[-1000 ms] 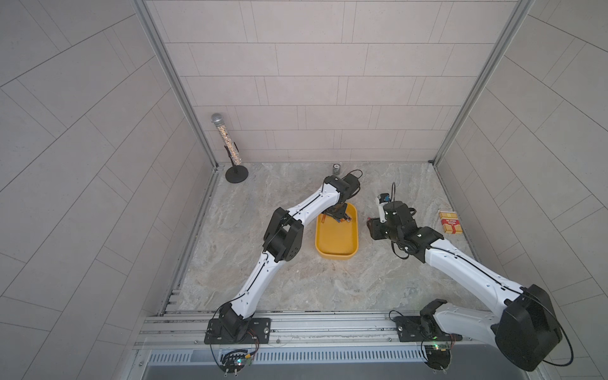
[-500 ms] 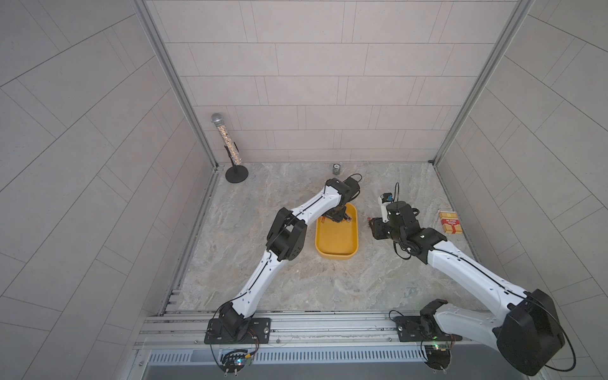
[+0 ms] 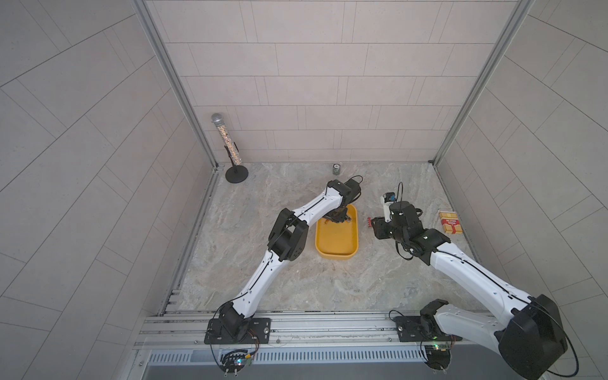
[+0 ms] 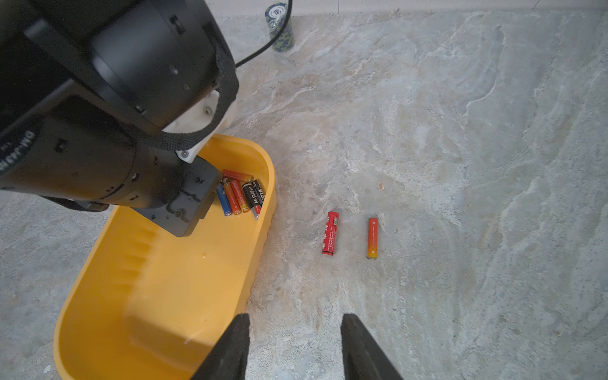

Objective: Take the batteries out of the storage box
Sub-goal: Pick up the battery from the storage box.

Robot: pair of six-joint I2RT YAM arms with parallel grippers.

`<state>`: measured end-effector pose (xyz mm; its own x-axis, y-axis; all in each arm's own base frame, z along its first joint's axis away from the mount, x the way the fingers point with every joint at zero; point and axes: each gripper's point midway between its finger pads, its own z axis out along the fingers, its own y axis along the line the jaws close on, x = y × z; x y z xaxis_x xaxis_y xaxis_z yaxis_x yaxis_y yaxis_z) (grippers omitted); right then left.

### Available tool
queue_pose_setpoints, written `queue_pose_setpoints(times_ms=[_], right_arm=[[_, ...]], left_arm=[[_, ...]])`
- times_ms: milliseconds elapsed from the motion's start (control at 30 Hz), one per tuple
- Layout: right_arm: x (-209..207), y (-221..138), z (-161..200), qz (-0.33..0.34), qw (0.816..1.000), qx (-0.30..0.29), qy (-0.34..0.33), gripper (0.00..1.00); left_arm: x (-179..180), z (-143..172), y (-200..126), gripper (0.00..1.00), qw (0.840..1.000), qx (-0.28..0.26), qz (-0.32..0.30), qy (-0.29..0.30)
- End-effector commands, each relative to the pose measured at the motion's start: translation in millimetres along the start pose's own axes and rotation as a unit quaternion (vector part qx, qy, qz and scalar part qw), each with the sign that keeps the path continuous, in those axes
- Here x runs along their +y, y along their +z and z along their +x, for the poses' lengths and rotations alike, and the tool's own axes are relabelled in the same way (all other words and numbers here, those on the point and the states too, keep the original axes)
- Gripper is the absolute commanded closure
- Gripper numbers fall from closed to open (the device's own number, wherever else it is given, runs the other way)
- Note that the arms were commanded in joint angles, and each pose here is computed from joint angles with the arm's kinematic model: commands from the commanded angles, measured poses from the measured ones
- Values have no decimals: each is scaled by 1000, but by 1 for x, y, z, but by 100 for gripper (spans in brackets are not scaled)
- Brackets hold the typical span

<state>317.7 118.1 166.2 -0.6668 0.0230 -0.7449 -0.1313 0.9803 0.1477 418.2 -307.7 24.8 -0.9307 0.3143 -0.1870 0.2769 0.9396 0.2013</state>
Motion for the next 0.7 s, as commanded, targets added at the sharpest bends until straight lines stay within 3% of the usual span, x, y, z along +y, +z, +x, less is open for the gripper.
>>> queue_pose_setpoints(times_ms=[0, 167, 500, 667], right_arm=[[-6, -1, 6, 9, 1000, 5, -3, 51], [-6, -2, 5, 9, 1000, 4, -2, 51], [-7, -5, 3, 11, 1000, -1, -2, 51], [-7, -5, 2, 11, 1000, -1, -1, 51]], left_arm=[[0, 8, 0, 74, 1000, 17, -1, 4], [-2, 5, -7, 72, 1000, 9, 9, 3], [-5, 17, 11, 71, 998, 44, 49, -12], [-4, 19, 13, 76, 997, 50, 58, -12]])
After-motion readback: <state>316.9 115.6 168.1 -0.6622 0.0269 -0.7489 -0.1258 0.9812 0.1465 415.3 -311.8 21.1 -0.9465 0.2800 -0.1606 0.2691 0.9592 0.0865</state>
